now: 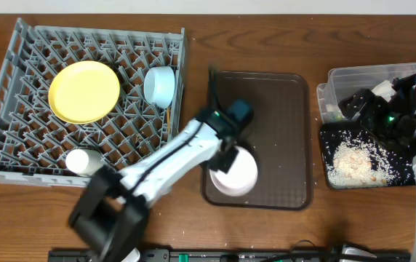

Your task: Sort waste into correct bins and load items into the dishwasher

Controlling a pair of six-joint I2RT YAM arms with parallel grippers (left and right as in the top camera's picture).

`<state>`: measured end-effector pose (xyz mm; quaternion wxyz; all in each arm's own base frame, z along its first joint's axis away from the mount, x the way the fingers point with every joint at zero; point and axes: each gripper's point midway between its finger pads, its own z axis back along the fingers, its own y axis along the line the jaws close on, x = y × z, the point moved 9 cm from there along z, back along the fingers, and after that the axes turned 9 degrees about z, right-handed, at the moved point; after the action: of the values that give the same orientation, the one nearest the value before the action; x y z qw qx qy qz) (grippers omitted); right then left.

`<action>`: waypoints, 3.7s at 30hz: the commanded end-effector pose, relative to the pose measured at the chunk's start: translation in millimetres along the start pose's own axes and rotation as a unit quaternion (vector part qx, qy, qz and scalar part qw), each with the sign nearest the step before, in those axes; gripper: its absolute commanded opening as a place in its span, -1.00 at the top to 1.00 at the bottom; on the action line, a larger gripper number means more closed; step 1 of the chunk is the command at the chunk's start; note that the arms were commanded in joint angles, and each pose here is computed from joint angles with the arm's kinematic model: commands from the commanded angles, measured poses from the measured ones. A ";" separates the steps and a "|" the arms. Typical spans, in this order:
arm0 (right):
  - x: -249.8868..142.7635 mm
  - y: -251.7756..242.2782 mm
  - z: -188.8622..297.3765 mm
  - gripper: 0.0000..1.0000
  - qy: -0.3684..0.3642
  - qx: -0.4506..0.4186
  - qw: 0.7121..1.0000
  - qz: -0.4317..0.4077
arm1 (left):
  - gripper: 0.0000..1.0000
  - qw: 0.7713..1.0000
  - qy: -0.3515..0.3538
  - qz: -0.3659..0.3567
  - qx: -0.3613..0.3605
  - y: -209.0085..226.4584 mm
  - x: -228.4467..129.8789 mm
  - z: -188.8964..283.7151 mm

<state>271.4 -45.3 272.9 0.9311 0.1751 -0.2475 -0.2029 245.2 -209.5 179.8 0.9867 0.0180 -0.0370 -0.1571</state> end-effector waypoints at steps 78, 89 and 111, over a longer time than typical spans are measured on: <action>4.5 9.7 0.6 -0.99 -0.010 0.040 0.999 0.031 | -0.26 0.835 -0.298 0.463 -0.030 221.7 -49.9 144.3; -3.7 29.7 -5.4 -0.98 0.006 0.062 0.994 0.089 | -0.25 0.743 -0.242 0.619 -0.083 331.2 -71.8 98.6; -3.5 25.2 -5.9 -0.98 0.003 0.035 0.996 0.082 | -0.08 0.719 -0.133 0.668 -0.139 391.4 -56.2 -11.7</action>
<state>278.4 -22.8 276.2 0.9378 0.1905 -0.2630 -0.1223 308.8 180.1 191.3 0.8076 -0.1497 -0.1570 0.5484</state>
